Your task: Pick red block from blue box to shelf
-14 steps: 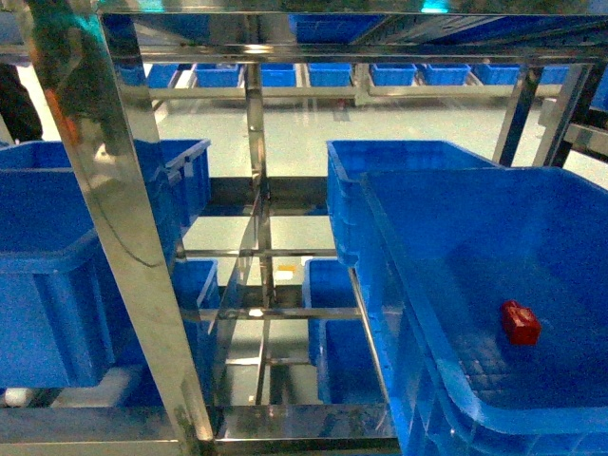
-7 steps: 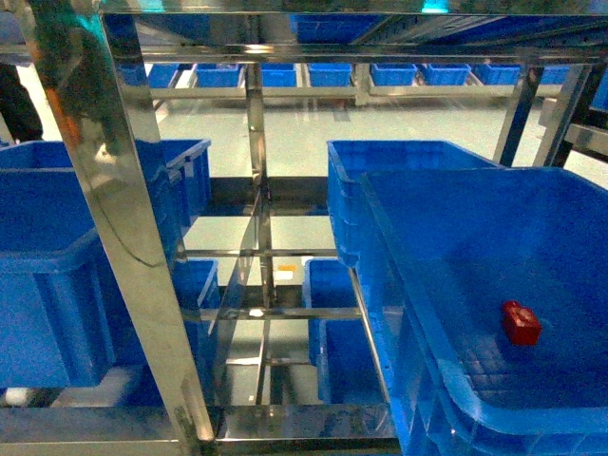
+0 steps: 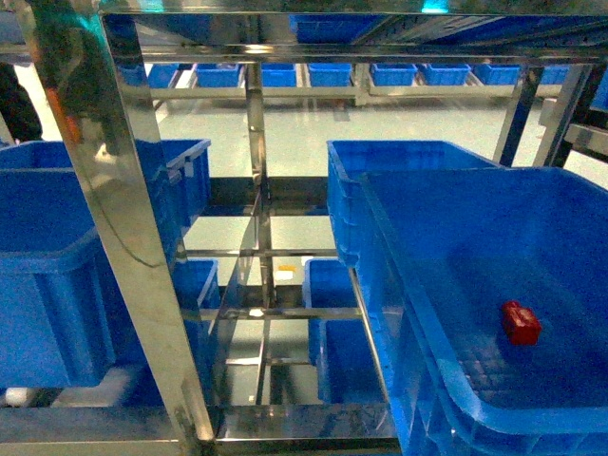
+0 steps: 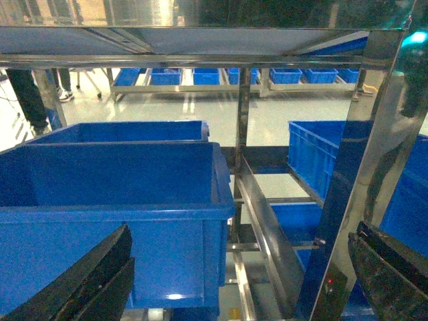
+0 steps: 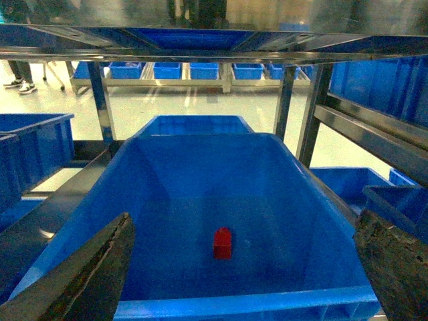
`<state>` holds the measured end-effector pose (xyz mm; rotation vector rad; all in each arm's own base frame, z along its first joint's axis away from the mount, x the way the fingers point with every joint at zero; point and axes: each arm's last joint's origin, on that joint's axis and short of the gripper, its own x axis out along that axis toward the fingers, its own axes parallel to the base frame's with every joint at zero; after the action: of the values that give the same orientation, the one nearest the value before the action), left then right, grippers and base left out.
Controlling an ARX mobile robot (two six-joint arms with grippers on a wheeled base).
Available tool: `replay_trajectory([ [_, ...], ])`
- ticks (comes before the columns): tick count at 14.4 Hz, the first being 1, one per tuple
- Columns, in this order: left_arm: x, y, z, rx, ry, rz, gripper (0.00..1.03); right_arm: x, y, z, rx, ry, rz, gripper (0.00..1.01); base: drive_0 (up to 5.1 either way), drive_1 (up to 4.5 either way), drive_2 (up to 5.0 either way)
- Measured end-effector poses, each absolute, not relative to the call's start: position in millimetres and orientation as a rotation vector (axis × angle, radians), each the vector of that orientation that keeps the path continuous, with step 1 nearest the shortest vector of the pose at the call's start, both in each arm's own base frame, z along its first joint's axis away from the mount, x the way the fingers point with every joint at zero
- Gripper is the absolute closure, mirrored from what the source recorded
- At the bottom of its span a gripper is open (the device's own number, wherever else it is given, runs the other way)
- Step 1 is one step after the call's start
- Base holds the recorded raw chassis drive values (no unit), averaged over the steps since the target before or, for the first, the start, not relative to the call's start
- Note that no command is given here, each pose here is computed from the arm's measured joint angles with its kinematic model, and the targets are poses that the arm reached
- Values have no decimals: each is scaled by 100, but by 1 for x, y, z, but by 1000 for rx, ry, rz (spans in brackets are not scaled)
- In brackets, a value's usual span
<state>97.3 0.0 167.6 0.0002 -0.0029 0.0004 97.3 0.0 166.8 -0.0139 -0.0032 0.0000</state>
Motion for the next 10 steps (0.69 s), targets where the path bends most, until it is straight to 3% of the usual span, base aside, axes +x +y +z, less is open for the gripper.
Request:
replay_trajectory([
  [10, 97, 0, 168, 0, -3, 1, 5, 97, 0, 167, -14, -3, 0, 3, 0, 0, 0],
])
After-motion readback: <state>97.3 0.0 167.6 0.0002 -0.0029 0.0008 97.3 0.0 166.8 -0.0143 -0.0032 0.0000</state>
